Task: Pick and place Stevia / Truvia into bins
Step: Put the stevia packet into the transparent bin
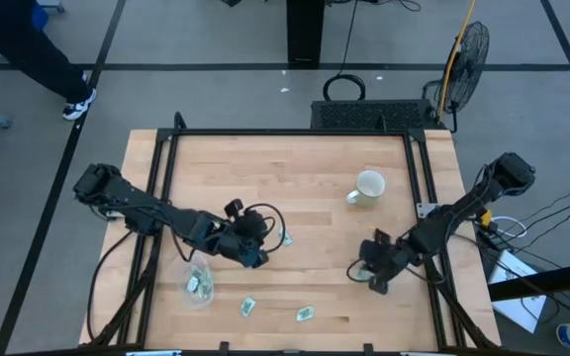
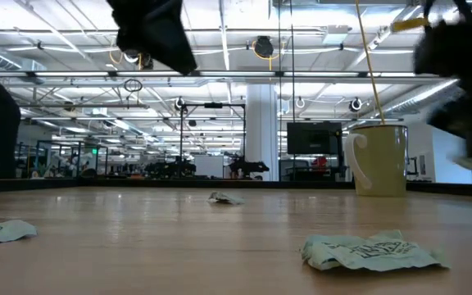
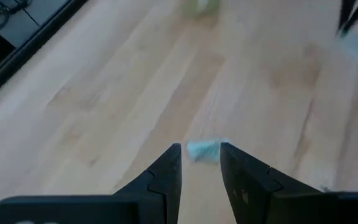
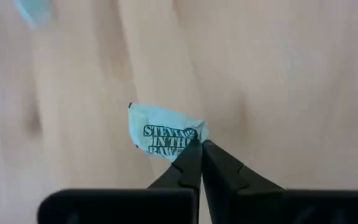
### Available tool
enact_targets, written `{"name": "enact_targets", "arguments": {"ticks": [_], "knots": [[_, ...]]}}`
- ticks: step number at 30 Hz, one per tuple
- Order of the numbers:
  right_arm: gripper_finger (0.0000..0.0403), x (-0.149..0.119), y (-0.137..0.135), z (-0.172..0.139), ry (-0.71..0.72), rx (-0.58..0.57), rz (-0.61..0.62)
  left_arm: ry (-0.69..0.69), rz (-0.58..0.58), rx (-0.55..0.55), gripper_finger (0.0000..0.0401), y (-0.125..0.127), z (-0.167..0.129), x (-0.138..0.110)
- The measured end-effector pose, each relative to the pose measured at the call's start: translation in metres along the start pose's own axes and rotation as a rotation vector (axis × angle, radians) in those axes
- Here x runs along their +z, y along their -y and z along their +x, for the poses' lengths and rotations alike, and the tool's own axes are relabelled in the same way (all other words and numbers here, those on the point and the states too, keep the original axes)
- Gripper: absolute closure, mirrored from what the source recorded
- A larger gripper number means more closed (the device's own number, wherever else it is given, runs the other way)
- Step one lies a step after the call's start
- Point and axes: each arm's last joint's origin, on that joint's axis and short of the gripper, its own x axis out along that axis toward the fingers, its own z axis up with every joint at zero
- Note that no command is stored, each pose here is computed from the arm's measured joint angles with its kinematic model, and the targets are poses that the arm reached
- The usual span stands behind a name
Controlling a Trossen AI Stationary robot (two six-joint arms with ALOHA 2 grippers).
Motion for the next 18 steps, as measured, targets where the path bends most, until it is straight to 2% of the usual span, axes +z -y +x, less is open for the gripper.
{"name": "enact_targets", "arguments": {"ticks": [4, 7, 9, 13, 18], "knots": [[0.0402, 0.027, 0.002, 0.001, 0.269, -0.079, -0.226, 0.046, -0.069, -0.085, 0.0283, 0.002, 0.003, 0.011], [0.0402, 0.052, 0.005, -0.002, 0.488, -0.187, -0.328, 0.051, -0.099, -0.171, 0.0283, 0.002, 0.007, 0.019], [0.0402, 0.065, 0.007, -0.006, 0.581, -0.235, -0.412, 0.062, -0.128, -0.197, 0.0284, 0.0, 0.009, 0.024], [0.0402, 0.086, 0.015, -0.01, 0.697, -0.315, -0.521, 0.085, -0.143, -0.183, 0.0284, -0.008, 0.014, 0.031], [0.0402, 0.1, 0.032, -0.005, 0.713, -0.382, -0.539, 0.132, -0.075, -0.158, 0.0283, -0.018, 0.021, 0.041]]}}
